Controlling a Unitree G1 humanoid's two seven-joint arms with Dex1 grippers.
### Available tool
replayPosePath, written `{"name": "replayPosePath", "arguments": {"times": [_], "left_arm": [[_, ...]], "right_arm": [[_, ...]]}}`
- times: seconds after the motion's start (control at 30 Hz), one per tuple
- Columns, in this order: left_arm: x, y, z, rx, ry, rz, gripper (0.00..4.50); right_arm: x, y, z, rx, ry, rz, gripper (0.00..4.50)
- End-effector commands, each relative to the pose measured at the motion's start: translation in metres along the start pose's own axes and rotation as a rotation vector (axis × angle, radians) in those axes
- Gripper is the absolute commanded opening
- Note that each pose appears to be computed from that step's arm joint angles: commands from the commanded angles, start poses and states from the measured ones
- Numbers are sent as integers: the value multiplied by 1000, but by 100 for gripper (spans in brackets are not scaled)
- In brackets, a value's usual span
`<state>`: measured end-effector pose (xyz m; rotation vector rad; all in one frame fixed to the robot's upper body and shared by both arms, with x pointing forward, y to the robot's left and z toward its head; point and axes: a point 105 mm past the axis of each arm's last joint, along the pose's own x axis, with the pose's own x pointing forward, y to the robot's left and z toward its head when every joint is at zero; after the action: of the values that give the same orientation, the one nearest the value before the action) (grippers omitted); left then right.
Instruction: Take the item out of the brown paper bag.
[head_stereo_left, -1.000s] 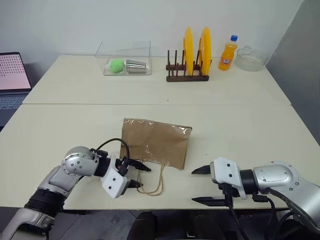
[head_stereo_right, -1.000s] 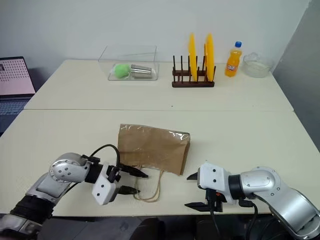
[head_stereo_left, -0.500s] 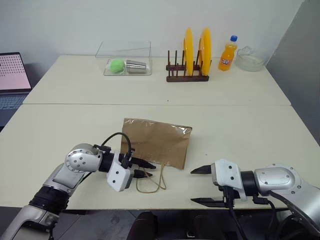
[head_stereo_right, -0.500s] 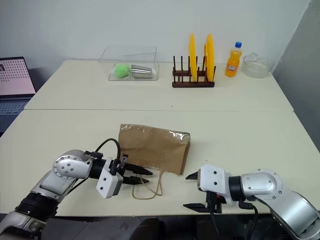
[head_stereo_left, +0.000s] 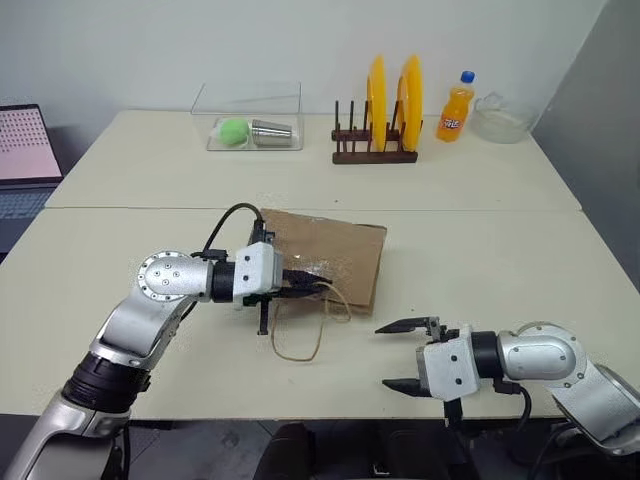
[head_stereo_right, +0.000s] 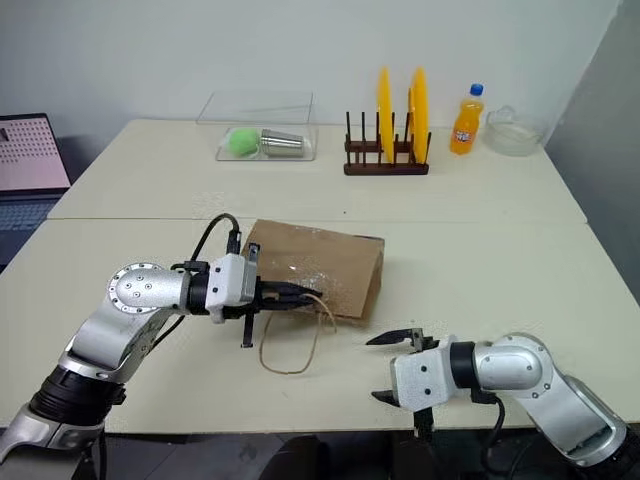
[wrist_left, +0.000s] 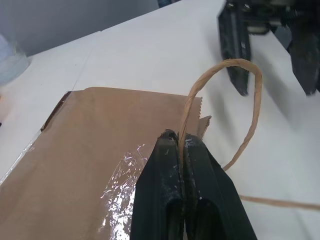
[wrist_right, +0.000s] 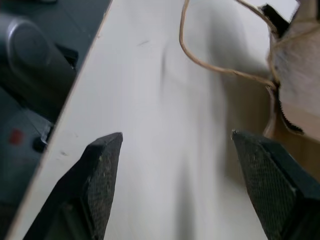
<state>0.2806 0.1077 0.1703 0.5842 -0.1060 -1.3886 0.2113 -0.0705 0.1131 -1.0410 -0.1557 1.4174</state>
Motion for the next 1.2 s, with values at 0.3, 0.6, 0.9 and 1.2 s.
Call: {"name": "replayPosePath", "arguments": {"times": [0.3,0.6,0.9,1.2], "left_arm": [[-2,3,15,28,-41,17,3],[-2,5,17,26,-44,29,3],[-2,6,18,19,-43,17,3],[-3,6,18,23,-38,16,3]], "right_arm": [[36,-20,12,-270,-59,-118,368],[30,-15,8,-344,-74,-139,368],[52,-21,15,-451,-121,-127,368],[80,-15,-7,-377,-40,-104,368]]}}
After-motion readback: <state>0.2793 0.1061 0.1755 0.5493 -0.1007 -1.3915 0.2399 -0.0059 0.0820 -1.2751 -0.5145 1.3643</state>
